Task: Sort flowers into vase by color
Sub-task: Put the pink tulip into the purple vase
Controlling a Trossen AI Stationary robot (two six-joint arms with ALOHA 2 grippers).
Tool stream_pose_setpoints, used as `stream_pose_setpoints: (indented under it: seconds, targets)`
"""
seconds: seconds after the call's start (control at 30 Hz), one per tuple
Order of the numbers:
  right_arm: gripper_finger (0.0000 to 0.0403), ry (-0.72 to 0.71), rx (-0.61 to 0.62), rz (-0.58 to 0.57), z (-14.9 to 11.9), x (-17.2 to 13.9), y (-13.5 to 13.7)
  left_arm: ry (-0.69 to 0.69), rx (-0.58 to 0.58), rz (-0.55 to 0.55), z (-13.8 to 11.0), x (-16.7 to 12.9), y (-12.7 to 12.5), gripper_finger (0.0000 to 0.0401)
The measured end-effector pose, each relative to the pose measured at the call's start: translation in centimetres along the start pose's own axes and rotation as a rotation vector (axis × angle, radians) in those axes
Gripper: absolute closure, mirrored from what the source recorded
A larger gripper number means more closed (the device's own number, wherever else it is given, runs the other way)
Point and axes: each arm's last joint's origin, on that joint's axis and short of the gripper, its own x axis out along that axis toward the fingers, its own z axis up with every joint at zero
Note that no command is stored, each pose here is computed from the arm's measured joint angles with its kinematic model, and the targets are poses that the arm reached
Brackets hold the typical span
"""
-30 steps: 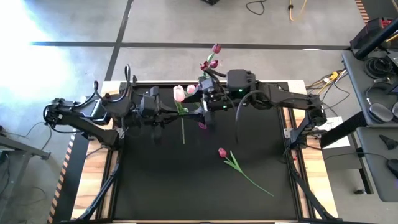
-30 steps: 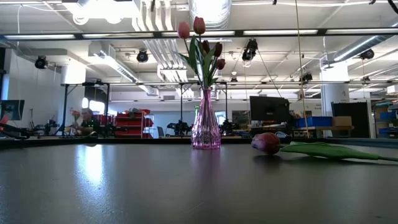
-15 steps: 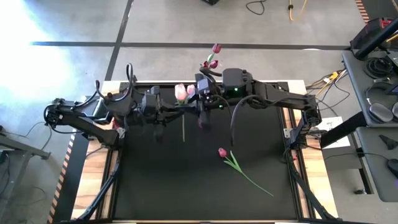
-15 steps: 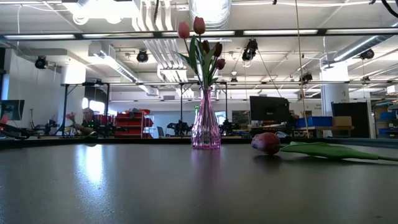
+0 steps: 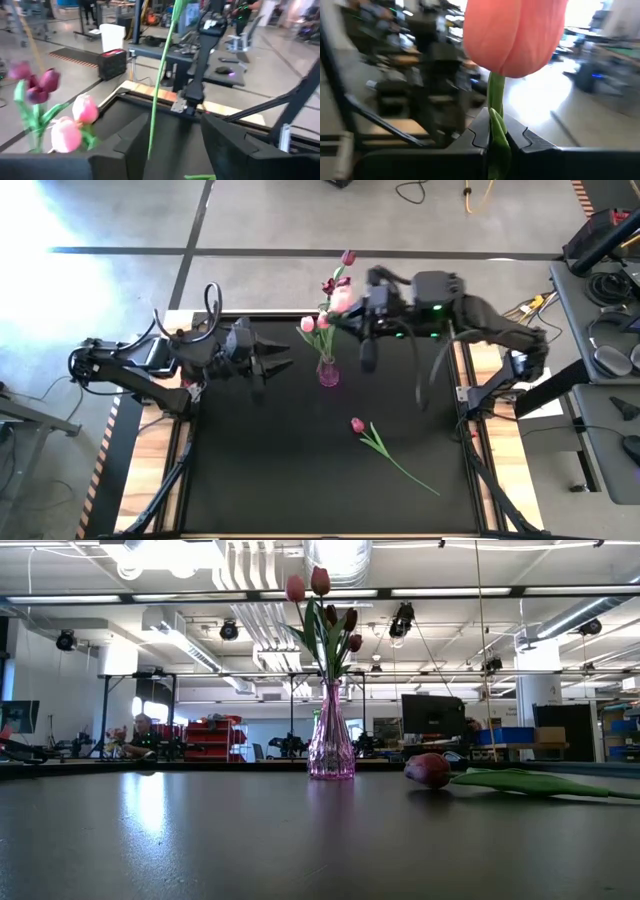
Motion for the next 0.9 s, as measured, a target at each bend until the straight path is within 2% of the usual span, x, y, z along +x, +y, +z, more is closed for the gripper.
stream_pose_setpoints:
  seconds: [0.13, 0.2, 0.3, 0.6, 0.9]
  targets:
    - [0.0393, 0.066, -0.026, -0.126, -0.7, -2.0, -0.5, 0.017, 0.006, 0.057, -0.3, -0.5, 0.5, 0.0226]
    - [0.0393, 0.074, -0.039, -0.153, -1.5, -2.1, -0.5, 0.019, 0.008, 0.079, -0.6, -0.6, 0.6, 0.0226]
    - [0.0393, 0.075, -0.065, -0.168, -3.3, -1.8, -0.5, 0.02, -0.008, 0.11, -1.1, -0.7, 0.9, 0.0225]
    - [0.0393, 0.042, -0.069, -0.228, -9.2, 0.2, -1.5, 0.012, -0.068, 0.117, -3.2, -0.7, 1.4, 0.0225]
    - [0.0394, 0.035, -0.054, -0.244, -10.8, 1.3, -1.9, -0.051, -0.146, 0.145, -4.6, -1.8, 2.3, 0.0233]
